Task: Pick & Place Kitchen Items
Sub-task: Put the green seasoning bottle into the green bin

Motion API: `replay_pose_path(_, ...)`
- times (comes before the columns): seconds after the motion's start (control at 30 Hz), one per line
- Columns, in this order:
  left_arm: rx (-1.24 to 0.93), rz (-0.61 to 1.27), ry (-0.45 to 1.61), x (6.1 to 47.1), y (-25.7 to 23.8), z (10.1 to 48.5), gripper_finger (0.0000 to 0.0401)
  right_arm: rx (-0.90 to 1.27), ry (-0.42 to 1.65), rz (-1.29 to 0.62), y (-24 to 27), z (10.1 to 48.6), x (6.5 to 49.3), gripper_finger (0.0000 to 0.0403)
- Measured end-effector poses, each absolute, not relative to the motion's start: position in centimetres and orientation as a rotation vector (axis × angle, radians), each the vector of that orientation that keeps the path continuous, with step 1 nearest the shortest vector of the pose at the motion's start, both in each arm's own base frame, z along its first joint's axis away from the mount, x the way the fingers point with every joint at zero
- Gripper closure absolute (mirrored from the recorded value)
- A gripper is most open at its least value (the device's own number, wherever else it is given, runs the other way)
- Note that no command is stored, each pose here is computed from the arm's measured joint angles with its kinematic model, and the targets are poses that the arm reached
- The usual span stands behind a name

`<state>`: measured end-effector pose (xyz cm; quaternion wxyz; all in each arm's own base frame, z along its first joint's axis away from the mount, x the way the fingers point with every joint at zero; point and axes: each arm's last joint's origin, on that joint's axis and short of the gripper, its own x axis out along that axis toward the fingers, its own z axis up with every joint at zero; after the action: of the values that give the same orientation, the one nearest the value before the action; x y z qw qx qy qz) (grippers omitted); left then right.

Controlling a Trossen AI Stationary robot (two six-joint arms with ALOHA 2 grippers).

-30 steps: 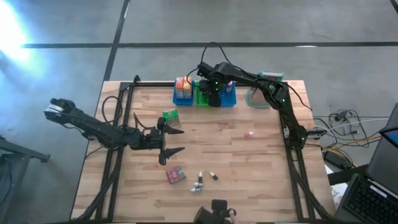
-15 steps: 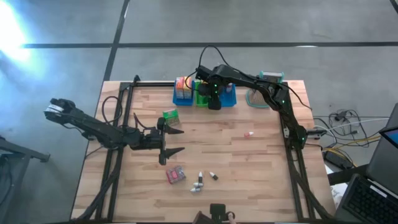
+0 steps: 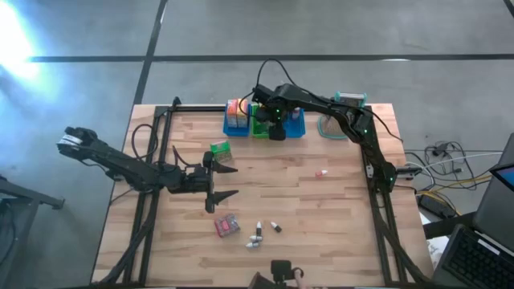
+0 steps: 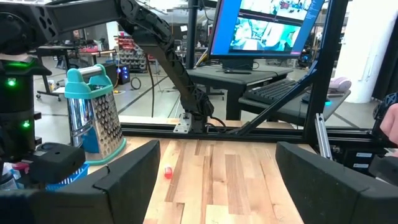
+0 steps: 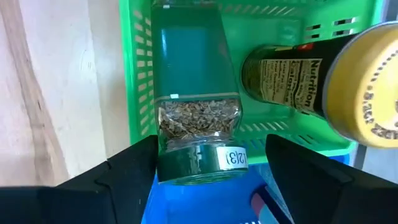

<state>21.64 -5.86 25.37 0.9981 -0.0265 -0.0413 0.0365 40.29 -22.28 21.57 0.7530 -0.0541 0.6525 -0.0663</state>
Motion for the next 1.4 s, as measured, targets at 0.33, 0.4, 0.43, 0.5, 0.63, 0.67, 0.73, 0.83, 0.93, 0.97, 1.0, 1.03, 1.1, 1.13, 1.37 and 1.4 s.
replay_pose_path(0.33,-0.053,0.073,-0.083,21.6,-5.9,25.4,0.0075,-0.137,1.384,-0.156,-22.4,22.5,40.6,0.0173)
replay_pose_path(0.4,-0.053,0.073,-0.083,21.6,-5.9,25.4,0.0075,-0.141,1.375,-0.156,-22.3,22.9,40.7,0.0202)
replay_pose_path(0.43,-0.053,0.073,-0.083,21.6,-5.9,25.4,0.0075,-0.143,1.367,-0.156,-22.3,23.1,40.8,0.0216)
replay_pose_path(0.5,-0.053,0.073,-0.083,21.6,-5.9,25.4,0.0075,-0.148,1.347,-0.154,-22.2,23.6,41.0,0.0246)
replay_pose_path(0.63,-0.053,0.073,-0.083,21.6,-5.9,25.4,0.0075,-0.162,1.311,-0.16,-21.8,24.7,41.5,0.0296)
replay_pose_path(0.67,-0.053,0.073,-0.08,21.6,-5.9,25.4,0.0075,-0.165,1.3,-0.164,-21.7,25.1,41.6,0.0305)
replay_pose_path(0.73,-0.051,0.073,-0.069,21.7,-5.9,25.2,0.0075,-0.167,1.302,-0.162,-21.6,26.0,41.5,0.032)
replay_pose_path(0.83,-0.048,0.073,-0.062,21.7,-5.9,25.2,0.0075,-0.137,1.341,-0.165,-21.2,27.4,40.8,0.0341)
replay_pose_path(0.93,-0.048,0.073,-0.068,21.6,-5.9,25.3,0.0075,-0.071,1.401,-0.17,-21.2,27.9,39.8,0.0365)
replay_pose_path(0.97,-0.046,0.073,-0.072,21.5,-5.8,25.4,0.0075,-0.042,1.418,-0.163,-21.2,27.9,39.5,0.0374)
replay_pose_path(1.0,-0.047,0.073,-0.078,21.4,-5.8,25.5,0.0075,-0.007,1.429,-0.152,-21.3,27.7,39.2,0.0384)
replay_pose_path(1.03,-0.049,0.072,-0.083,21.3,-5.8,25.6,0.0075,0.023,1.434,-0.136,-21.4,27.4,39.0,0.0389)
replay_pose_path(1.1,-0.053,0.072,-0.093,21.2,-5.7,25.9,0.0075,0.046,1.453,-0.119,-21.5,26.5,38.9,0.0392)
replay_pose_path(1.13,-0.054,0.072,-0.095,21.1,-5.7,26.0,0.0075,0.047,1.46,-0.119,-21.6,26.1,38.9,0.0392)
replay_pose_path(1.37,-0.069,0.072,-0.052,20.3,-5.4,26.1,0.0075,0.076,1.513,-0.116,-22.3,23.1,38.3,0.0394)
replay_pose_path(1.4,-0.074,0.072,-0.05,20.2,-5.4,26.2,0.0075,0.078,1.522,-0.119,-22.4,22.7,38.2,0.0394)
